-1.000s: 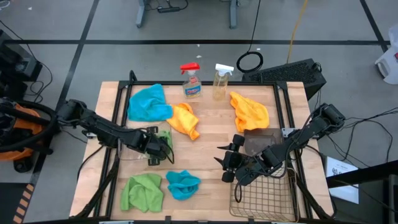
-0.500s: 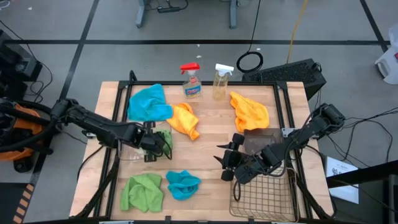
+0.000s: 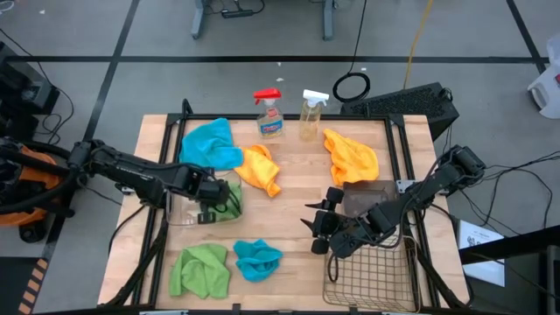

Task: Sort microfiber towel by color & place in baskets
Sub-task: Put the right green microfiber cloth into the transparent bin, then put the green microfiber cloth into the transparent bin

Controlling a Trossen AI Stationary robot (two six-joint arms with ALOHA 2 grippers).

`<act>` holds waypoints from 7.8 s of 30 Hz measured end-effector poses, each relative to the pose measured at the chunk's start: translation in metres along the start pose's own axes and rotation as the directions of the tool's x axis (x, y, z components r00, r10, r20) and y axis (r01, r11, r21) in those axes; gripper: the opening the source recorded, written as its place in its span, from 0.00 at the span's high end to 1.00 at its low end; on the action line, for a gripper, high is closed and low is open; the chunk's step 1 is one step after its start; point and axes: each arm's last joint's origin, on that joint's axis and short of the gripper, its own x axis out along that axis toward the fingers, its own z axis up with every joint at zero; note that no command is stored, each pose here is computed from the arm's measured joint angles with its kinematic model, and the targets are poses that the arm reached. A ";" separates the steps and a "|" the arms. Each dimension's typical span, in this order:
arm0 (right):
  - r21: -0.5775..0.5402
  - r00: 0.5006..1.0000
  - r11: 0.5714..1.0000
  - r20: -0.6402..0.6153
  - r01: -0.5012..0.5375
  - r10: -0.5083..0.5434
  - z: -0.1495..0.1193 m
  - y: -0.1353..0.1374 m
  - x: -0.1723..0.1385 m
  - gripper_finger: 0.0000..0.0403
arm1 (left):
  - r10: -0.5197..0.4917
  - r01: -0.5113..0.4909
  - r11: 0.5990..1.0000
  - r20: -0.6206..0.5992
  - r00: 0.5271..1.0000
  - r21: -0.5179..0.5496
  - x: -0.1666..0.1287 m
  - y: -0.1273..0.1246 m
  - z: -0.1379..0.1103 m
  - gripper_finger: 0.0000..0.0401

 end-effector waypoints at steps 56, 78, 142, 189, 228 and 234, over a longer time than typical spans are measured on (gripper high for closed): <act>0.001 1.000 1.000 -0.012 0.014 -0.014 0.000 -0.003 0.003 0.51 | -0.130 0.136 0.991 0.253 0.959 -0.010 -0.041 -0.031 -0.001 0.85; 0.042 1.000 0.999 -0.004 -0.019 0.020 0.001 -0.001 0.002 0.51 | -0.273 0.282 0.948 0.079 0.959 -0.150 -0.013 -0.147 -0.046 0.67; 0.052 0.998 0.996 0.011 -0.068 0.068 -0.003 0.012 -0.012 0.51 | 0.021 -0.052 0.995 0.311 0.950 0.090 -0.064 -0.163 0.010 0.96; -0.016 0.997 0.998 0.045 -0.057 0.058 -0.001 0.015 -0.015 0.51 | 0.353 -0.252 0.935 0.591 0.726 -0.248 -0.195 -0.037 -0.007 0.96; -0.016 0.998 0.999 0.042 -0.049 0.049 0.001 0.012 -0.011 0.51 | 0.366 -0.264 0.927 0.482 0.796 -0.267 -0.131 -0.057 -0.020 0.96; -0.015 0.998 0.999 0.043 -0.049 0.050 0.001 0.012 -0.011 0.51 | 0.380 -0.275 0.919 0.441 0.813 -0.284 -0.114 -0.058 -0.024 0.96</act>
